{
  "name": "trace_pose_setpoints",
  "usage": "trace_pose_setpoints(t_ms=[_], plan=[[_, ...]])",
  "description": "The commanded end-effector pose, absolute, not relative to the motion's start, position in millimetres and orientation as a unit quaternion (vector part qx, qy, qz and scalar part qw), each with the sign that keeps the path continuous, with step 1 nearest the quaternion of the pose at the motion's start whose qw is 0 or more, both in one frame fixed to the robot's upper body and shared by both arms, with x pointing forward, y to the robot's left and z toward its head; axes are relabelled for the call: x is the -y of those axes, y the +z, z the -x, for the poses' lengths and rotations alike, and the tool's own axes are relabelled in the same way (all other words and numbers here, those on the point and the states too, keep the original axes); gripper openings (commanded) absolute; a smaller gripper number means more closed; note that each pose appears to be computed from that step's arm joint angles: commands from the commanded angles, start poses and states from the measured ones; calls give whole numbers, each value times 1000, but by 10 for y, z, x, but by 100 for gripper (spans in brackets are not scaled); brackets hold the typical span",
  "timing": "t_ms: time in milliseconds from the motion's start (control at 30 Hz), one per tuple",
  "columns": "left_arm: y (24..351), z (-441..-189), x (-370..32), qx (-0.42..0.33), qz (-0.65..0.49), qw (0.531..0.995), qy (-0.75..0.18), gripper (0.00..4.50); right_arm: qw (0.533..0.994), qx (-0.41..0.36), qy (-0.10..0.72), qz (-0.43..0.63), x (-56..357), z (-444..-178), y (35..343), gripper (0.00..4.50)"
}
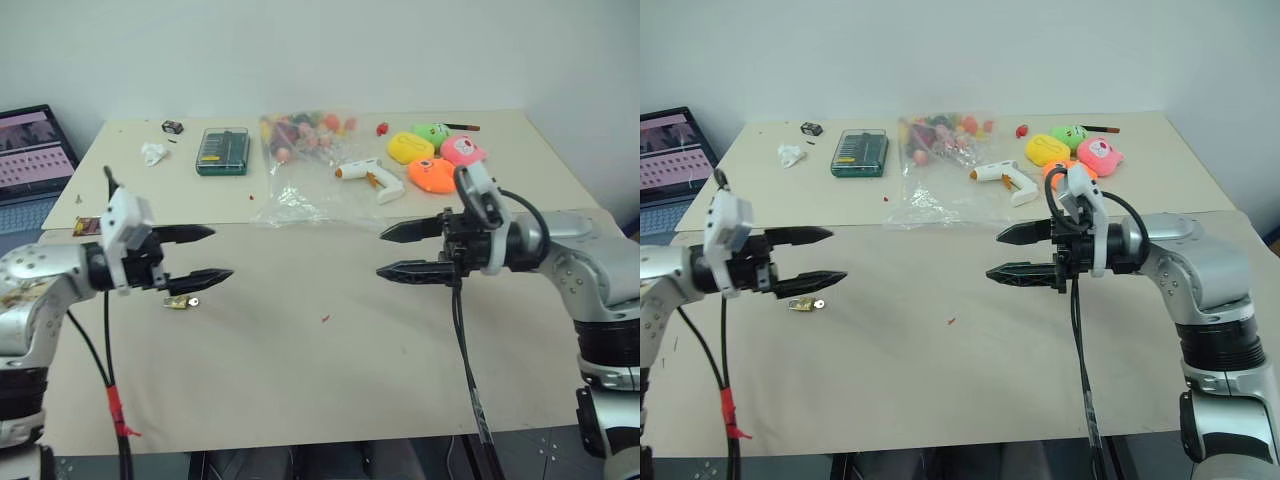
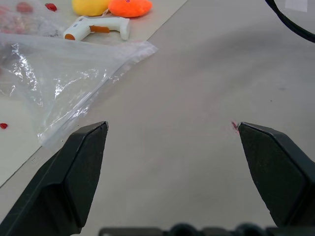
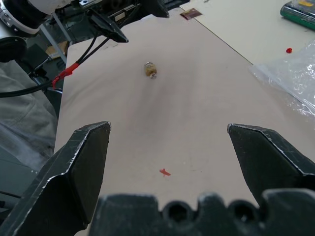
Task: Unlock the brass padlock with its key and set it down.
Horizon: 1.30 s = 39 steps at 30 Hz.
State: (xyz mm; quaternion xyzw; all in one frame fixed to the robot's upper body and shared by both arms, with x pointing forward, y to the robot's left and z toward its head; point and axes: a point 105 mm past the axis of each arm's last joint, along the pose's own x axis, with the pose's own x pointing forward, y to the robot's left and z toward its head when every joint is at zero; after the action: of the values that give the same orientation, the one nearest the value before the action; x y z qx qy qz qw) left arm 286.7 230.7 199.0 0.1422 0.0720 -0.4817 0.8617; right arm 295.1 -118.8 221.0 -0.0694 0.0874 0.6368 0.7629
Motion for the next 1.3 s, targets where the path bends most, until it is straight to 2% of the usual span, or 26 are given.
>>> trace_pose_setpoints(t_ms=[33, 167, 267, 433, 833, 1133, 1300], plan=[[1989, -2763, -2620, -94, -202, 855, -469, 450, 759, -62, 643, 80, 1157, -2949, 2279, 449], [1898, -2794, -2892, -96, -237, 859, -443, 450, 757, -56, 646, 77, 1108, -2965, 2256, 449], [1733, -2813, -2992, -110, -282, 842, -446, 450, 759, -55, 645, 76, 1106, -2961, 2235, 449], [1434, -2936, -2979, -132, -324, 804, -481, 450, 769, -58, 632, 75, 1151, -2937, 2200, 449], [1225, -3273, -2916, -177, -318, 777, -513, 450, 792, -70, 601, 79, 1320, -2830, 2192, 449], [1048, -3229, -2953, -222, -329, 753, -525, 450, 796, -76, 595, 81, 1349, -2811, 2191, 449], [1061, -3211, -3058, -242, -333, 755, -510, 450, 797, -76, 593, 84, 1336, -2830, 2179, 449]])
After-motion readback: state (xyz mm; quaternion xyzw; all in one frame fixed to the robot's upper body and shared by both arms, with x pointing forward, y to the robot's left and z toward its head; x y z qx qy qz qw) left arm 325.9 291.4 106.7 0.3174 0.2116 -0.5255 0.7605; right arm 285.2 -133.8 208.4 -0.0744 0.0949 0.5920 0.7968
